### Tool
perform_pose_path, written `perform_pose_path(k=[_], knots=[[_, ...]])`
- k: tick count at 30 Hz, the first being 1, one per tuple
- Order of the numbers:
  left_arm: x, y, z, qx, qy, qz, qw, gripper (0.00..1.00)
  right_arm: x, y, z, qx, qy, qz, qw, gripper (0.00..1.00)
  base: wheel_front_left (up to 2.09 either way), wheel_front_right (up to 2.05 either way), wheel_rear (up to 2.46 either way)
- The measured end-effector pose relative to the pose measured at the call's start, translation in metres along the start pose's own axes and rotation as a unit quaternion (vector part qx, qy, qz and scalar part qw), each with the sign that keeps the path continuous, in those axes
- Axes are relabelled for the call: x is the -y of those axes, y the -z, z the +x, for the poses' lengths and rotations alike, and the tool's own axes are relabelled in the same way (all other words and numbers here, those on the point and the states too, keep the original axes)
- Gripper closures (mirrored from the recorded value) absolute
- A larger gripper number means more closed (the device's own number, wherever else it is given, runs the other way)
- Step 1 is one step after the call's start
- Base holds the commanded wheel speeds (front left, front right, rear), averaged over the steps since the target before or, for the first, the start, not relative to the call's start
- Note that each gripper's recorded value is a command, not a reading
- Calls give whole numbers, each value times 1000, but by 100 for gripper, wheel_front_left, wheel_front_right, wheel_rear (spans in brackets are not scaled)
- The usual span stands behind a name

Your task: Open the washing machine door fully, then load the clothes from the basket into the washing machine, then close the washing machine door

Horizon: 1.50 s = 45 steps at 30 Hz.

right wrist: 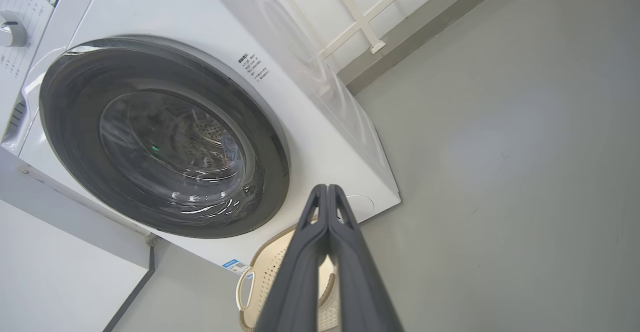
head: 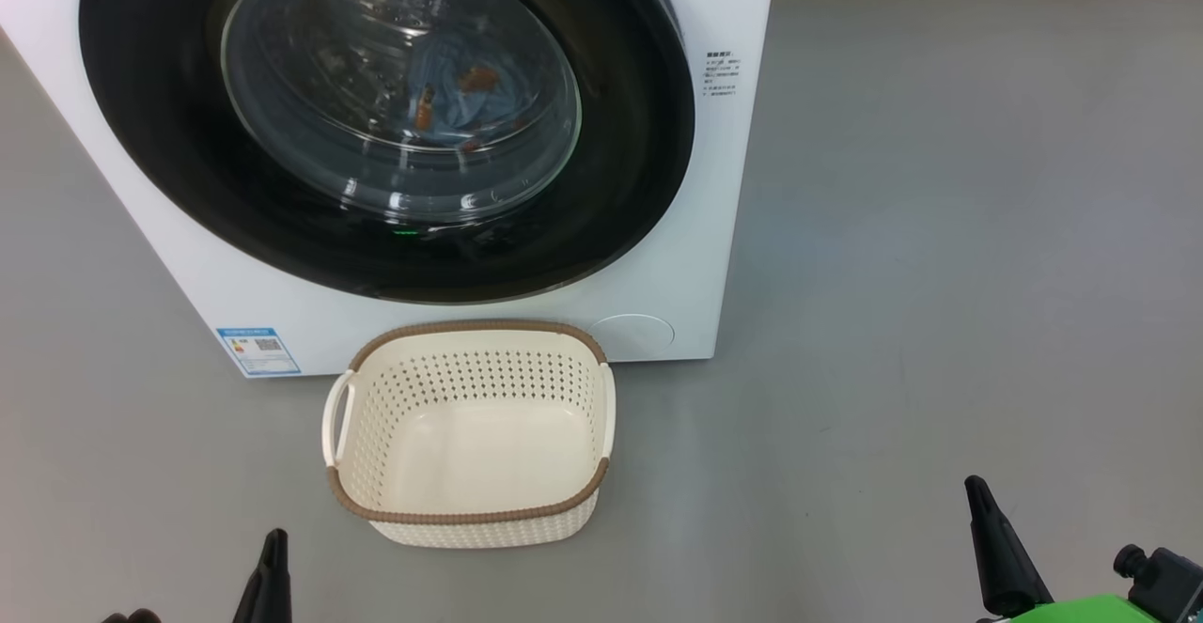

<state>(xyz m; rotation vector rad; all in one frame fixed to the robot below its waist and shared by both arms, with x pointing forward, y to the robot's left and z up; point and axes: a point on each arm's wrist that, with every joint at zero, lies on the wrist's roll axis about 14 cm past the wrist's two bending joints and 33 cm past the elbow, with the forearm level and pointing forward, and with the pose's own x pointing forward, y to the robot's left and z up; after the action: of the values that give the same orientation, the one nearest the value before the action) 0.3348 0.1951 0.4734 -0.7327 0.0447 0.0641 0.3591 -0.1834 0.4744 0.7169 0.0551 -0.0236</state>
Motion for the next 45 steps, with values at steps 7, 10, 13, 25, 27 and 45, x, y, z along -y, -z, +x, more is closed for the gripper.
perform_pose_path(k=[7,10,13,25,27,45], knots=[[1,-1,5,-1,-1,-36,999,100,2,-2,2,1,6,40,999,100,0,0,0],[0,0,5,-4,-4,-55,998,100,4,-2,1,-1,11,57,998,100,0,0,0],[-1,2,5,-8,-7,-69,998,100,5,-3,3,-1,13,74,997,100,0,0,0],[-1,2,12,-14,-10,-134,991,100,8,-5,4,0,20,141,990,100,0,0,0],[-1,2,13,-14,-10,-146,989,100,8,-6,5,-1,20,151,988,100,0,0,0],[3,1,23,-21,-8,-236,972,100,8,-11,10,2,20,242,970,100,0,0,0]])
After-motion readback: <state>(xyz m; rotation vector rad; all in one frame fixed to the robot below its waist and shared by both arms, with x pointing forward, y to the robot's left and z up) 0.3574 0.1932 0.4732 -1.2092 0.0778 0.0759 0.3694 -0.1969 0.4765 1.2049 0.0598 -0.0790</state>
